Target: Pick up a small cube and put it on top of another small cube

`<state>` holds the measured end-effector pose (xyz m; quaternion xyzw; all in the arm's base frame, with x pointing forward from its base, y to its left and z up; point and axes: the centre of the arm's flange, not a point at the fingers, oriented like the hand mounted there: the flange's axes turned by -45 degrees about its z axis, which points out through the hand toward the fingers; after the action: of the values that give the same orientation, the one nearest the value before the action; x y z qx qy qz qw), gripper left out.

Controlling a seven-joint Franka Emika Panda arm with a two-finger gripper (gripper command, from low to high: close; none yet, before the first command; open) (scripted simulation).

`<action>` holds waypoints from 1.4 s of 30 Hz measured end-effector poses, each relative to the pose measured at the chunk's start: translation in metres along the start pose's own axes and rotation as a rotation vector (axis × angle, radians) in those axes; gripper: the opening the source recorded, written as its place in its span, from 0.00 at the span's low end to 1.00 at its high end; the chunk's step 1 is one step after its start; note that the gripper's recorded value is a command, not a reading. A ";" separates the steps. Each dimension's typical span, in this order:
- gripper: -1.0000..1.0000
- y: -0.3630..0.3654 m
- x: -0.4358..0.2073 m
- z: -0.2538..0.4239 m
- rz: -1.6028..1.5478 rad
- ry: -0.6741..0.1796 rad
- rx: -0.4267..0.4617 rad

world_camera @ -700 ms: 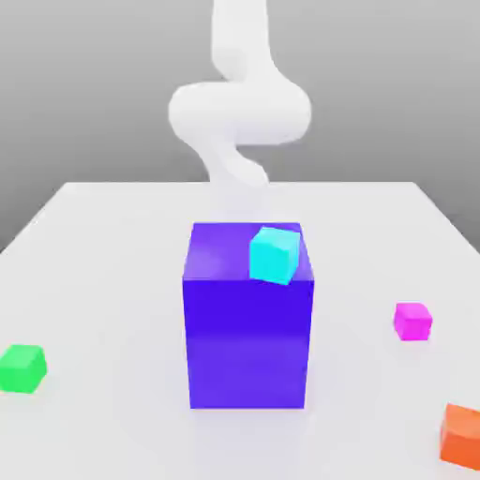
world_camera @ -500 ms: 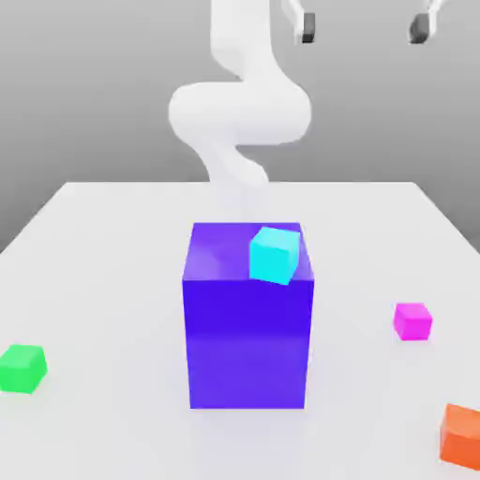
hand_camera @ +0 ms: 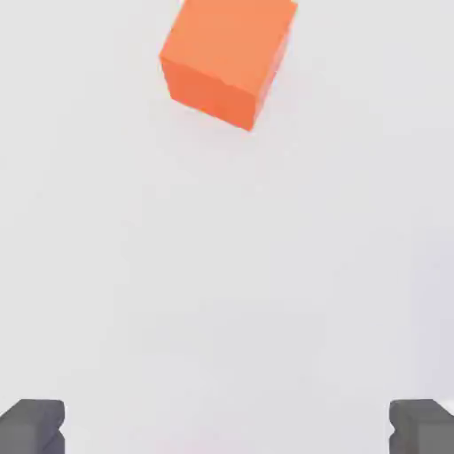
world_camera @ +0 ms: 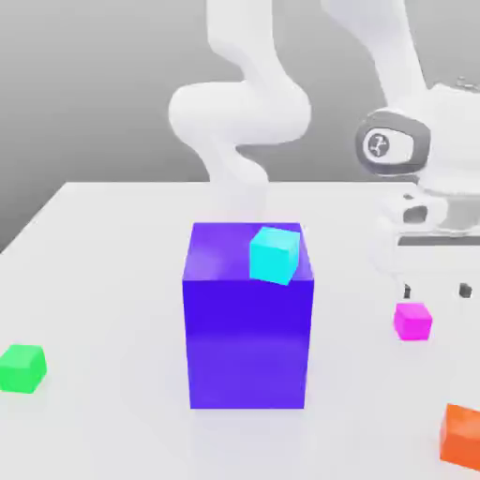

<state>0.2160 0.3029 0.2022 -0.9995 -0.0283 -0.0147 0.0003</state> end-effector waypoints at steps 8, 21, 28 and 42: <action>0.50 -0.008 -0.012 0.032 0.018 -0.027 0.022; 0.00 -0.001 -0.016 0.075 0.013 -0.030 0.005; 0.00 -0.007 -0.013 0.057 0.017 -0.028 0.018; 0.00 -0.001 0.020 -0.005 0.070 -0.006 0.037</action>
<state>0.2363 0.3050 0.2077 -0.9997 0.0063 -0.0111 0.0194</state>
